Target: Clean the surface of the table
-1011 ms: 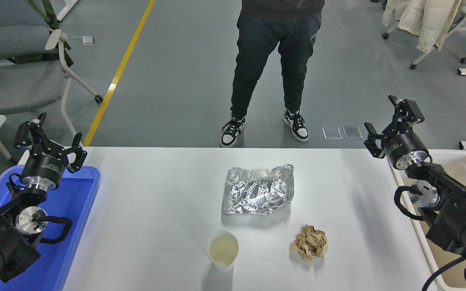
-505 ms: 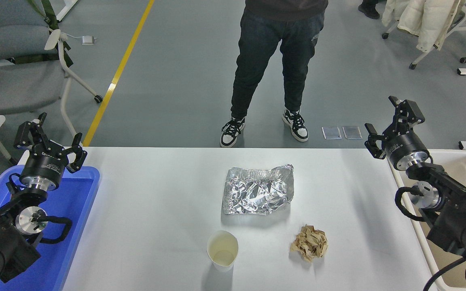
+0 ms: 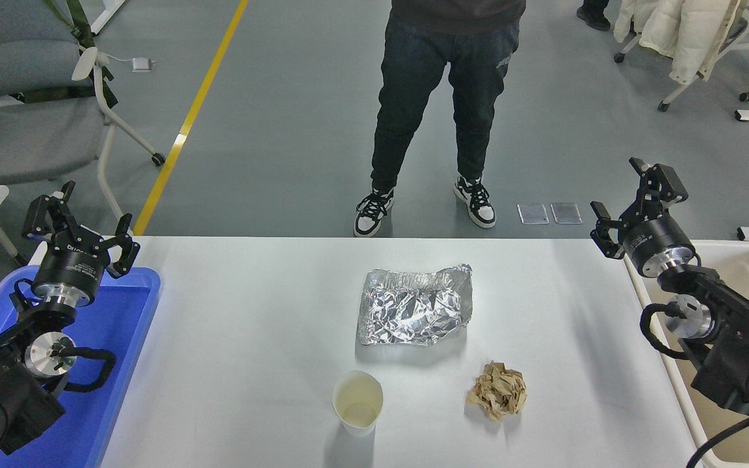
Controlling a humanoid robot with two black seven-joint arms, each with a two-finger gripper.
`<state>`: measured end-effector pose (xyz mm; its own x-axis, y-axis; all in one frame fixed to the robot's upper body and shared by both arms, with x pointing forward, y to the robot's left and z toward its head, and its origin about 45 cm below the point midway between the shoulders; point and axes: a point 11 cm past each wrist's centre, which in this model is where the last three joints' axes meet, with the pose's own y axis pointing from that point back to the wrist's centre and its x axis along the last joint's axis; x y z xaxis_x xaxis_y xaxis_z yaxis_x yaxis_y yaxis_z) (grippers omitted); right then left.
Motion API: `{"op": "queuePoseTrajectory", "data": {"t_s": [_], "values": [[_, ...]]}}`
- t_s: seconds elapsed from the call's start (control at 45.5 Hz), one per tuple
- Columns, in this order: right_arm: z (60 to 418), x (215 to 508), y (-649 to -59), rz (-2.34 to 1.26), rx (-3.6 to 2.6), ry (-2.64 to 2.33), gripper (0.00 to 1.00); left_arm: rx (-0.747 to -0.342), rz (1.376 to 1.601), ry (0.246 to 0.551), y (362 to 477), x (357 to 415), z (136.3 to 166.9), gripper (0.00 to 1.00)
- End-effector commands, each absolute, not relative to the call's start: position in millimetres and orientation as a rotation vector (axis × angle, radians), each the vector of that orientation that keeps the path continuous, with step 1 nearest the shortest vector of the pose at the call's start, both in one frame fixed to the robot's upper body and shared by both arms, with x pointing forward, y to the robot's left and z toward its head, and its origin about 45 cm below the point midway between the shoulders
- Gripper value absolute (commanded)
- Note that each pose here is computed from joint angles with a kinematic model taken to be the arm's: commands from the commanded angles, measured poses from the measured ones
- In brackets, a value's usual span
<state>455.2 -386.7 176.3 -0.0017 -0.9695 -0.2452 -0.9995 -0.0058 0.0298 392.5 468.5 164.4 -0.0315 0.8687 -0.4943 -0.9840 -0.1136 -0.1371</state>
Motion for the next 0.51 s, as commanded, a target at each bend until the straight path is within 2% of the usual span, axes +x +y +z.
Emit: {"op": "queuePoseTrajectory", "data": {"t_s": [0.0, 0.374, 0.396, 0.462, 0.484], "values": [[189.6, 459.0, -396.1, 0.257, -2.113, 2.097, 0.99, -0.536, 1.605, 0.276, 468.5, 392.5, 164.4, 1.0], [194.2, 457.3, -399.2, 0.265, -2.143, 2.029, 0.99, -0.539, 1.601, 0.276, 468.1, 393.0, 165.2, 1.0], [193.5, 456.9, -400.5, 0.264, -2.144, 2.038, 0.99, -0.541, 1.599, 0.275, 467.5, 393.7, 165.9, 1.0], [191.0, 455.7, -400.6, 0.269, -2.143, 2.044, 0.99, -0.54, 1.6, 0.276, 468.0, 393.0, 165.2, 1.0], [190.7, 455.5, -401.9, 0.267, -2.139, 2.051, 0.99, -0.542, 1.598, 0.276, 467.4, 393.7, 165.9, 1.0]]}}
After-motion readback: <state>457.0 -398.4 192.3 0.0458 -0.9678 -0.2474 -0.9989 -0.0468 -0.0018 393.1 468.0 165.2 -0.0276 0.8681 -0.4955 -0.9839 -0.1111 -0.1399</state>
